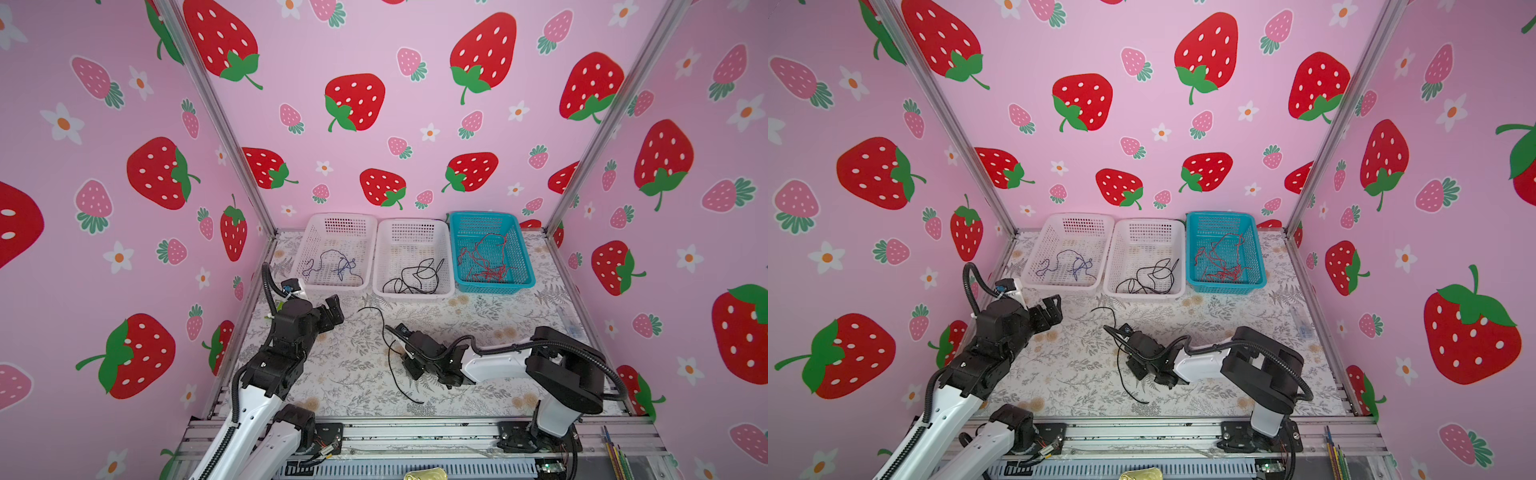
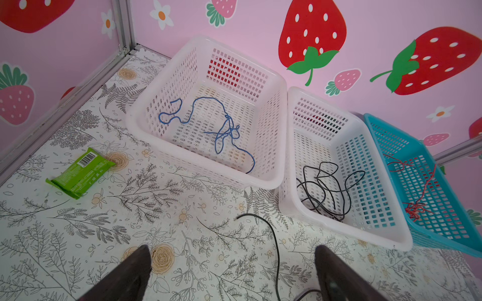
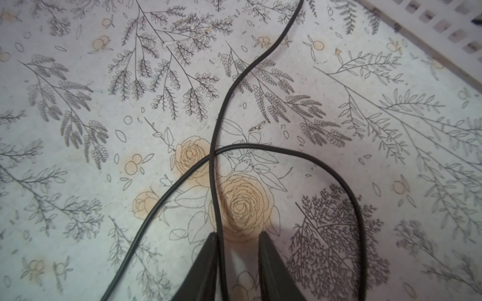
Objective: Untangle the cables
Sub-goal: 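Close the right gripper on the loose black wire, then lift the black wire with the right gripper and carry it over the middle basket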
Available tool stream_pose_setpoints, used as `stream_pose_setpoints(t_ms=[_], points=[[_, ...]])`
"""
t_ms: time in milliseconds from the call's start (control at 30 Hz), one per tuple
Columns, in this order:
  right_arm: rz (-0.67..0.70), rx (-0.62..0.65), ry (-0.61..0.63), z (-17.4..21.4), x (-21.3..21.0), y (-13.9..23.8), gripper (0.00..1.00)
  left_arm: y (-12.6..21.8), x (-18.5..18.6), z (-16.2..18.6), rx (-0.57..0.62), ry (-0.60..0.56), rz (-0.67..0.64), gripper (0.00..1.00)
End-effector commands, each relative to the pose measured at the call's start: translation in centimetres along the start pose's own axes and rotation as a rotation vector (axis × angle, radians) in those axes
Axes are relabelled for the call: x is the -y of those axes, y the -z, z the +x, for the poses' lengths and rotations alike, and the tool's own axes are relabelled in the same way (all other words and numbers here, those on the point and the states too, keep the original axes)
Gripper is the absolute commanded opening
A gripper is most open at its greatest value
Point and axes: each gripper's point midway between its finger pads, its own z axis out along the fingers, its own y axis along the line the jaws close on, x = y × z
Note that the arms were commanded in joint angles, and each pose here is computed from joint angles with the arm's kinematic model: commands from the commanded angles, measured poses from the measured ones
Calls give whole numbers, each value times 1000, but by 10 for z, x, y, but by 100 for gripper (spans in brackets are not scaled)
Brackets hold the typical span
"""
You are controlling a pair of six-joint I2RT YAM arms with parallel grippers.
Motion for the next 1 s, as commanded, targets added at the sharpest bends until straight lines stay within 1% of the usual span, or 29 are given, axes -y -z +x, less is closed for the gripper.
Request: stream_pose_setpoints(t_ms=[0,100,133,167,200,400,533,800,967], points=[[-9,23,5,-8,-4,3,24,-1,0,-1,10,23,6,99],[-58,46,16,-12,-11,10,16,-2,1,-1,10,25,10,99],[-75,62,14,-15,-14,12,15,-2,1,-1,7,25,10,99],[-87,72,11,-16,-15,15,9,-2,1,-1,8,27,9,99],[-93,77,10,-17,-16,16,0,-2,0,-1,7,26,9,99],[-120,87,8,-19,-20,23,0,-3,1,-1,6,29,11,99],[-143,127,1,-32,-22,39,0,-2,1,-1,6,29,11,99],[-126,313,14,-91,-12,113,0,-3,1,0,2,34,11,99],[-109,394,-2,-121,-4,154,0,-2,2,-1,5,33,20,99]])
